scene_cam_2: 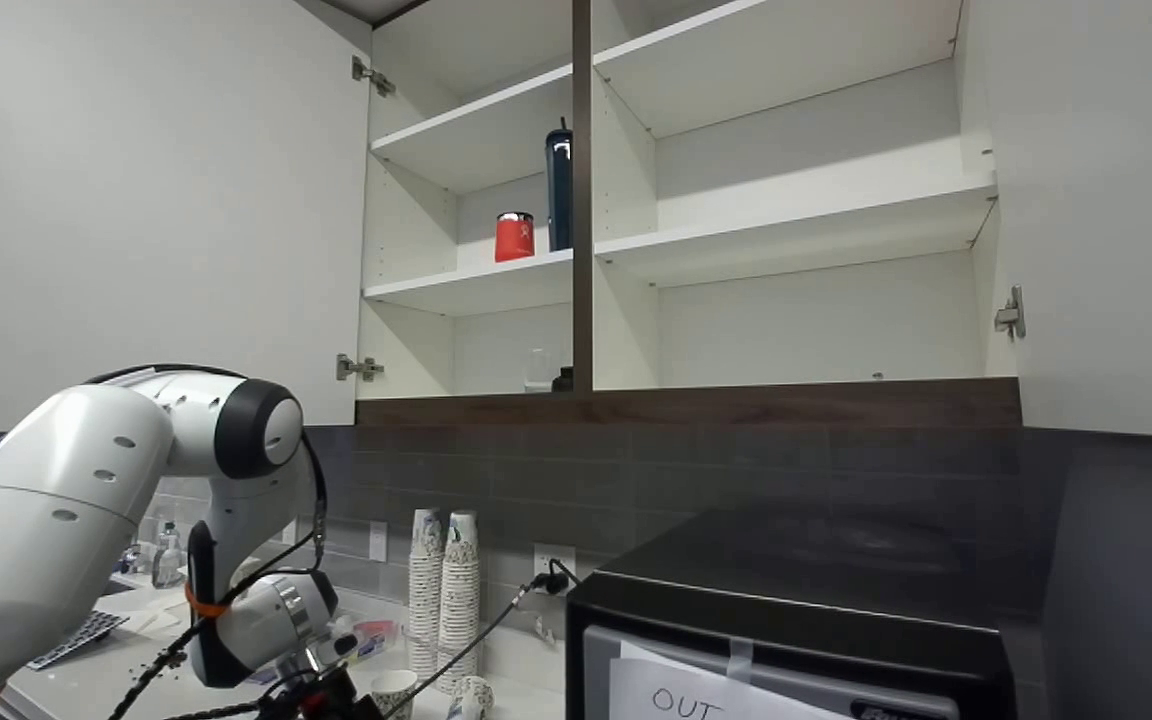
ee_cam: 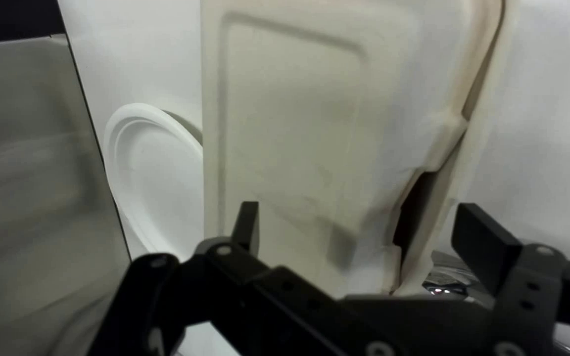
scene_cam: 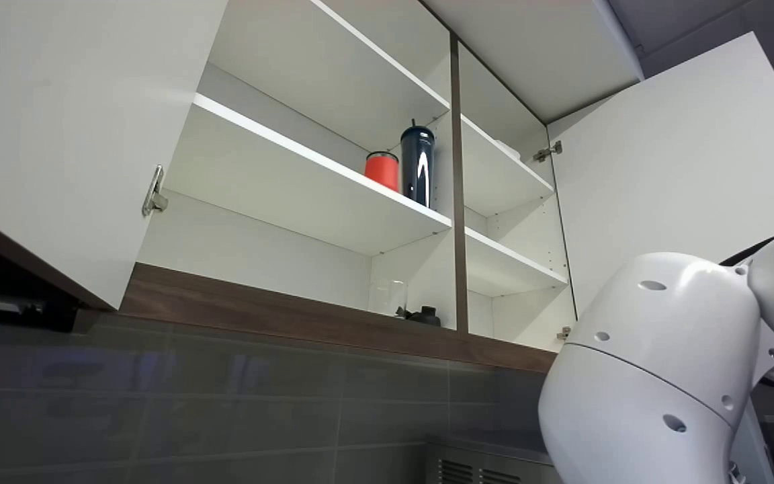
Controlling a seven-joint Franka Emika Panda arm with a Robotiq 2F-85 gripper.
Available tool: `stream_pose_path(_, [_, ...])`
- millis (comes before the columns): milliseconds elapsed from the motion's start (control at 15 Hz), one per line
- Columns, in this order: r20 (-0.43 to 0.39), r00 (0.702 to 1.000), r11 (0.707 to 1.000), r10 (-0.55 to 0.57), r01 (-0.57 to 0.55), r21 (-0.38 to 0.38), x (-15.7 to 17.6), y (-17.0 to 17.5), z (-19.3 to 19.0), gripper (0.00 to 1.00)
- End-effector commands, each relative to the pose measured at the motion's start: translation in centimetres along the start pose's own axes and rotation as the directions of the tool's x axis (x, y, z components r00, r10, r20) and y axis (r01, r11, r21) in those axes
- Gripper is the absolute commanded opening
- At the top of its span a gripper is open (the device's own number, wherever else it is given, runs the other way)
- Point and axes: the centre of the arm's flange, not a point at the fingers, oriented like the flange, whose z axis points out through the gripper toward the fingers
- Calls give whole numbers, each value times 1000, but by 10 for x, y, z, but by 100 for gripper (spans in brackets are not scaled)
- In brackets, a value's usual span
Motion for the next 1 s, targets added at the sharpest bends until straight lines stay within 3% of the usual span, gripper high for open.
stream_pose_path(0, [-22,999,999,31,-31,-34,-1,6,5,100])
stream_pose_path(933, [27,999,1000,-22,22,4,10,18,25,100])
